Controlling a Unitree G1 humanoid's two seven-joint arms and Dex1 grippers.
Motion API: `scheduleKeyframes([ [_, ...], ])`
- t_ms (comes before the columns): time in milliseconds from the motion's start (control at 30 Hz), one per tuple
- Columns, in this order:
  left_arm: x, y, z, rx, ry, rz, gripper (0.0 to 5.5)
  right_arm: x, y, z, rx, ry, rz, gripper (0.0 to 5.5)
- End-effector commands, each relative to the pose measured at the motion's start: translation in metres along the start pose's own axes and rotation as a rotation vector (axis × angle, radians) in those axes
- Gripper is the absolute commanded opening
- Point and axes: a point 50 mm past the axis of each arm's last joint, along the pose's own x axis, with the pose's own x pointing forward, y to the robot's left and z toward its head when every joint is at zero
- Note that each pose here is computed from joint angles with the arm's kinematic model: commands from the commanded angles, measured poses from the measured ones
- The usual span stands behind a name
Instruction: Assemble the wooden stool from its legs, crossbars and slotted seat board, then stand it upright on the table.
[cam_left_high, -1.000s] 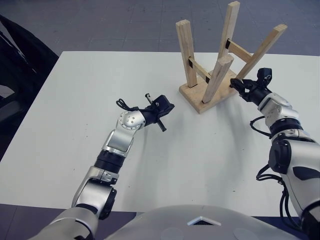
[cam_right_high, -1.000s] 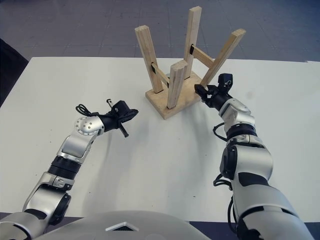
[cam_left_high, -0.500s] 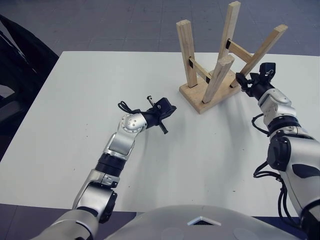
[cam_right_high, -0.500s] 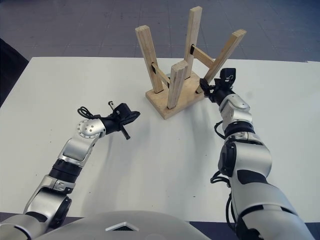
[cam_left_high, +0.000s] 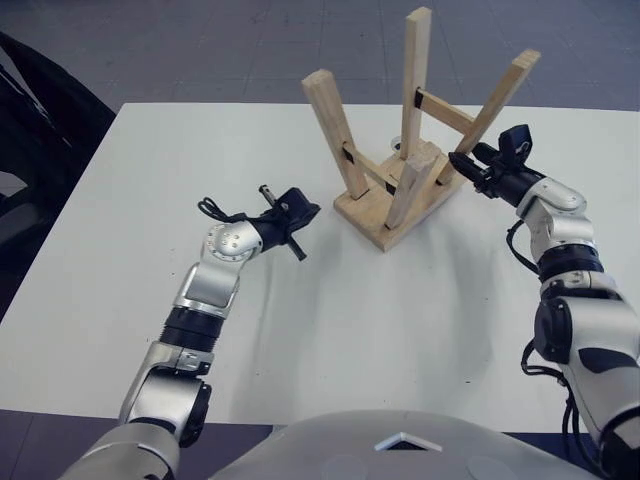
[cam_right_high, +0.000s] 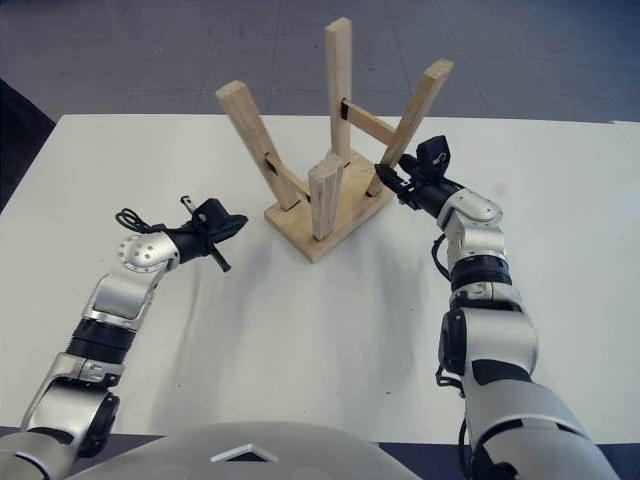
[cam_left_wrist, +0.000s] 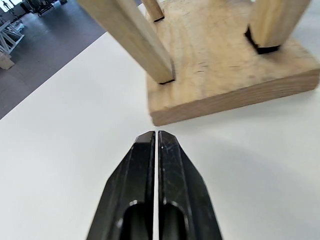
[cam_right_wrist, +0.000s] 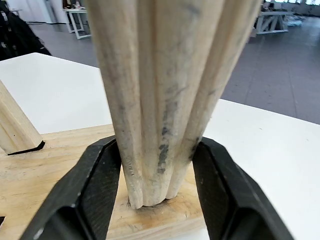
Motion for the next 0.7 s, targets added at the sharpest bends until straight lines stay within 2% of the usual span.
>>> scheduleKeyframes([
  [33, -0.031, 0.021, -0.013, 0.013, 0.066, 0.055, 0.1, -0.028, 0.044, -0.012, 0.031, 0.069, 0.036, 2.13],
  [167, -0.038, 0.022, -0.019, -0.006, 0.083, 0.073, 0.1, -0.061, 0.076, -0.026, 0.236, 0.178, -0.128, 2.12],
  [267, -0.04, 0.018, -0.021, -0.011, 0.088, 0.071, 0.1, -0.076, 0.099, -0.01, 0.299, 0.206, -0.198, 2.12],
  [433, -0.041, 0.014, -0.023, -0.023, 0.094, 0.074, 0.1, -0.099, 0.149, 0.013, 0.327, 0.307, -0.19, 2.12],
  [533, -0.044, 0.011, -0.026, -0.033, 0.101, 0.084, 0.1, -0.109, 0.178, 0.021, 0.347, 0.359, -0.06, 2.12],
  [633, -0.043, 0.009, -0.026, -0.037, 0.104, 0.086, 0.1, -0.105, 0.174, 0.032, 0.323, 0.314, -0.029, 2.12],
  [700, -0.042, 0.008, -0.026, -0.038, 0.105, 0.083, 0.1, -0.103, 0.159, 0.036, 0.296, 0.308, -0.07, 2.62],
])
